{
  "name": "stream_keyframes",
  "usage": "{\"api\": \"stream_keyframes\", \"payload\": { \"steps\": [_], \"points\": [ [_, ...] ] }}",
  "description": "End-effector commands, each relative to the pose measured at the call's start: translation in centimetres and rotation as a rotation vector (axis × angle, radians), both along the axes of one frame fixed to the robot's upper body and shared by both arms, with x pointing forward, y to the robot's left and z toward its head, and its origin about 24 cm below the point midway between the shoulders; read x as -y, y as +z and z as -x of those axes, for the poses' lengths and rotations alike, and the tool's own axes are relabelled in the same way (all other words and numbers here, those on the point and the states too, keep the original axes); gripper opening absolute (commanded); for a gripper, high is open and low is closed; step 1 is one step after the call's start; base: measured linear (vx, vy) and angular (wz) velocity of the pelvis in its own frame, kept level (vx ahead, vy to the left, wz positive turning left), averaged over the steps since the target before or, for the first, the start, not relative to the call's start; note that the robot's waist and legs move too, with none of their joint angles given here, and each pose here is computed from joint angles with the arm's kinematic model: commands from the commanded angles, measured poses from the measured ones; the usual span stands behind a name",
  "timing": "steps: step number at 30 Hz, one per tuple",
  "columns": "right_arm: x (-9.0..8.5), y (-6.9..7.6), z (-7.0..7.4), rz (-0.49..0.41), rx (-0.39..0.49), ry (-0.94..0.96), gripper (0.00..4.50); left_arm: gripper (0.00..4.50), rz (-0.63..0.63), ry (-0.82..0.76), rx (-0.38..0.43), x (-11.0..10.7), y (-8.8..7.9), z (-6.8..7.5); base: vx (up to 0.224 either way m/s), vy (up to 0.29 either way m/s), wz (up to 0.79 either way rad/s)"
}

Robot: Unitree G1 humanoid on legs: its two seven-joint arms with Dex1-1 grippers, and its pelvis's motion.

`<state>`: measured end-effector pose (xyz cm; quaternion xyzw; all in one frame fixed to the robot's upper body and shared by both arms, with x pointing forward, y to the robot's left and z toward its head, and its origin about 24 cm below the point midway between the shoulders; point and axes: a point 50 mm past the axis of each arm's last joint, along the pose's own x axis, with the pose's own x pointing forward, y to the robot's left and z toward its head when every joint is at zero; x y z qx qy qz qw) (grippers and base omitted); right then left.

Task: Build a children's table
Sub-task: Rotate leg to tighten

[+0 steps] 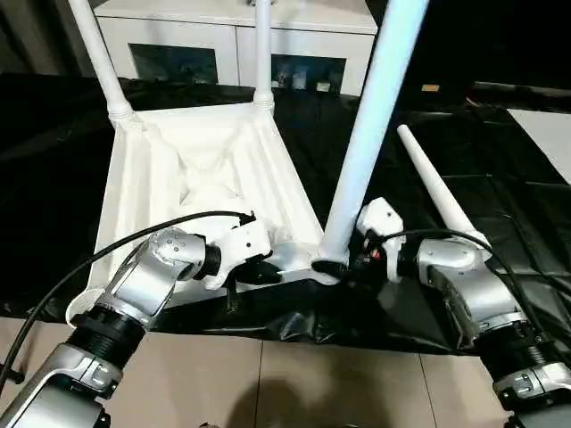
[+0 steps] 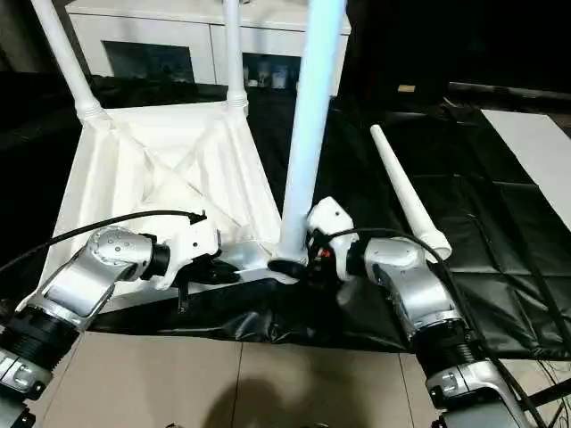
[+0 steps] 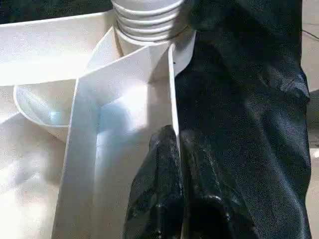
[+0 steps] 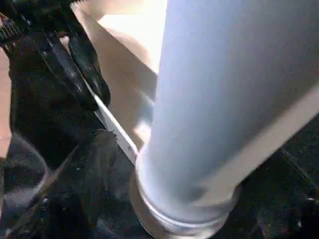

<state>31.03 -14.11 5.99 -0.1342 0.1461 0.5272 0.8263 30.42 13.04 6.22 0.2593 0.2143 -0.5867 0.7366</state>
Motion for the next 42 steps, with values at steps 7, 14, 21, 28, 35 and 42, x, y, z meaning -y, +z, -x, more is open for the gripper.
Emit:
{"api": "stream_keyframes", "payload": {
  "steps": [7,14,21,28,35,42],
  "points": [
    [0.5,-0.2,-0.2,0.018,-0.012,-0.013,2.97,0.00,-0.047,-0.047,-0.051,0.1,-1.1,0.8,0.000,0.000,0.00],
    [0.4,-1.2,-0.7,0.040,-0.010,-0.128,2.62,0.00,-0.031,0.010,-0.050,0.3,-1.2,0.5,0.000,0.000,0.00],
    [-0.6,-2.7,-2.7,-0.048,-0.054,-0.603,2.58,0.00,0.043,0.242,-0.002,2.5,-1.4,-1.6,-0.014,-0.001,0.00],
    [-2.0,-4.2,-3.6,-0.120,-0.166,-1.089,2.57,0.00,0.159,0.478,0.144,7.3,-0.5,-4.7,0.000,0.000,0.00],
    [-2.1,-2.8,-4.3,-0.232,-0.104,-1.082,2.56,0.00,0.152,0.428,0.196,7.8,-0.2,-5.1,0.000,0.000,0.00],
    [-1.2,-1.4,-4.6,-0.207,0.048,-1.091,3.57,0.00,0.168,0.419,0.230,7.7,-0.3,-5.5,0.000,0.000,0.00]
  ]
}}
